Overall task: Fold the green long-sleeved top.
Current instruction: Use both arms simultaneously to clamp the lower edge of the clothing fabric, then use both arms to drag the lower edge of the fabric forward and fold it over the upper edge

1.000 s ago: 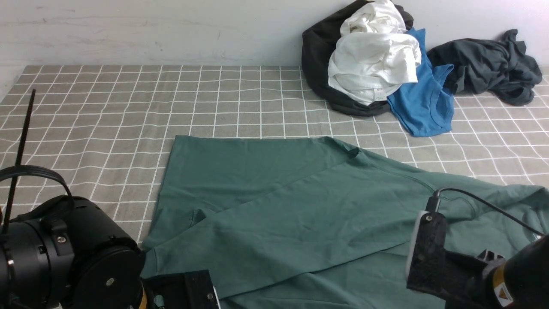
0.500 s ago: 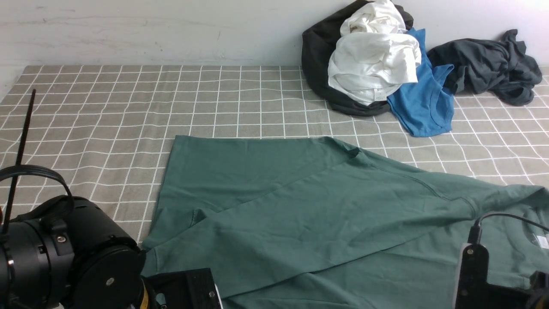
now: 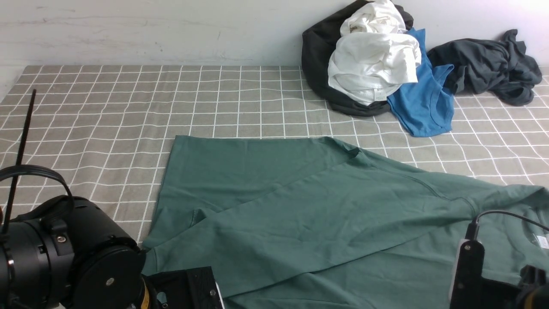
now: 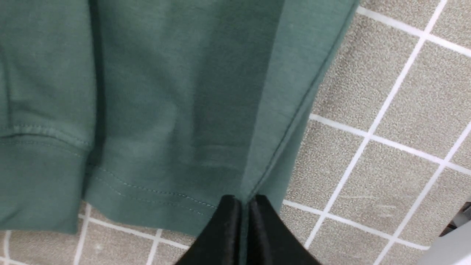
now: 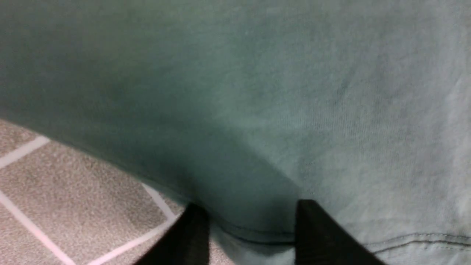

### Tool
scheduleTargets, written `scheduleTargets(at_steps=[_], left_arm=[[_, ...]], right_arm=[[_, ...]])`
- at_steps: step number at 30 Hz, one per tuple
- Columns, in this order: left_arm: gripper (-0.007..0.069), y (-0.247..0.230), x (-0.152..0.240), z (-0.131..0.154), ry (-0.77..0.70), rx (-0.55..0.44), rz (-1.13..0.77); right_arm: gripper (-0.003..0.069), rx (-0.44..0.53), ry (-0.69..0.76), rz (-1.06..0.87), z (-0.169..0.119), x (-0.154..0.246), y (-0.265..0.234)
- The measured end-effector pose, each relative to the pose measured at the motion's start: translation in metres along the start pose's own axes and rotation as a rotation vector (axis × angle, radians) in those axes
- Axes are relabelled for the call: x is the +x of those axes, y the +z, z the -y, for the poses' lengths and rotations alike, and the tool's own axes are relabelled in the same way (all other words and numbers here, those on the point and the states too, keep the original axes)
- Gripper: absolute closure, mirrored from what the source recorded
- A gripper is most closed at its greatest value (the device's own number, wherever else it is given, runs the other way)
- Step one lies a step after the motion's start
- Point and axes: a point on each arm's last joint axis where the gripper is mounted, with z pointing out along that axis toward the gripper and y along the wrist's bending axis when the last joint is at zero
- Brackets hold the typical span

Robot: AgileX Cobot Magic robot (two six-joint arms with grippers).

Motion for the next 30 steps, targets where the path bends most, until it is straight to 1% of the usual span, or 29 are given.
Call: scheduleTargets(at_steps=[2,4,5,6,8,11,12,14,16,21,24,29,30], left_arm=[[0.0622,0.0,0.0,0.0,0.0,0.0,0.0],[0.0622,0.0,0.0,0.0,0.0,0.0,0.0],[0.0622,0.0,0.0,0.0,0.0,0.0,0.0],[0.0622,0.0,0.0,0.0,0.003,-0.004,-0.002],[0.0622,-0.002,0.0,-0.002,0.009,-0.012,-0.01],[0.0622,-0.015,-0.002,-0.014,-0.01,-0.053,-0.021],[0.0622,-0.017,-0.003,-0.016,-0.011,-0.06,-0.019],[0.0622,-0.034,-0.007,-0.035,-0.056,-0.114,0.012],[0.062,-0.053,-0.01,-0.058,-0.105,-0.169,0.062],[0.0613,-0.091,-0.018,-0.113,-0.172,-0.266,0.15],[0.0612,-0.1,-0.029,-0.142,-0.18,-0.292,0.174],[0.0612,-0.099,-0.055,-0.199,-0.19,-0.32,0.183],[0.0612,-0.096,-0.055,-0.201,-0.192,-0.315,0.177]], right_arm=[[0.0521,0.004,-0.002,0.003,0.001,-0.001,-0.001],[0.0616,0.008,0.001,0.005,0.004,-0.003,-0.003],[0.0616,0.009,0.002,0.005,0.005,-0.003,-0.004],[0.0641,0.015,0.007,0.001,0.009,-0.007,-0.009],[0.0643,0.022,0.01,-0.002,0.015,-0.01,-0.014],[0.0643,0.058,0.033,0.013,0.039,-0.021,-0.036],[0.0643,0.057,0.039,0.015,0.041,-0.022,-0.037],[0.0644,0.053,0.095,0.043,0.062,-0.026,-0.05],[0.0644,0.026,0.144,0.061,0.081,-0.028,-0.057],[0.0644,-0.081,0.262,0.122,0.133,-0.033,-0.061],[0.0644,-0.114,0.304,0.157,0.161,-0.04,-0.058],[0.0644,-0.13,0.336,0.188,0.206,-0.059,-0.043],[0.0644,-0.124,0.336,0.193,0.209,-0.061,-0.044]])
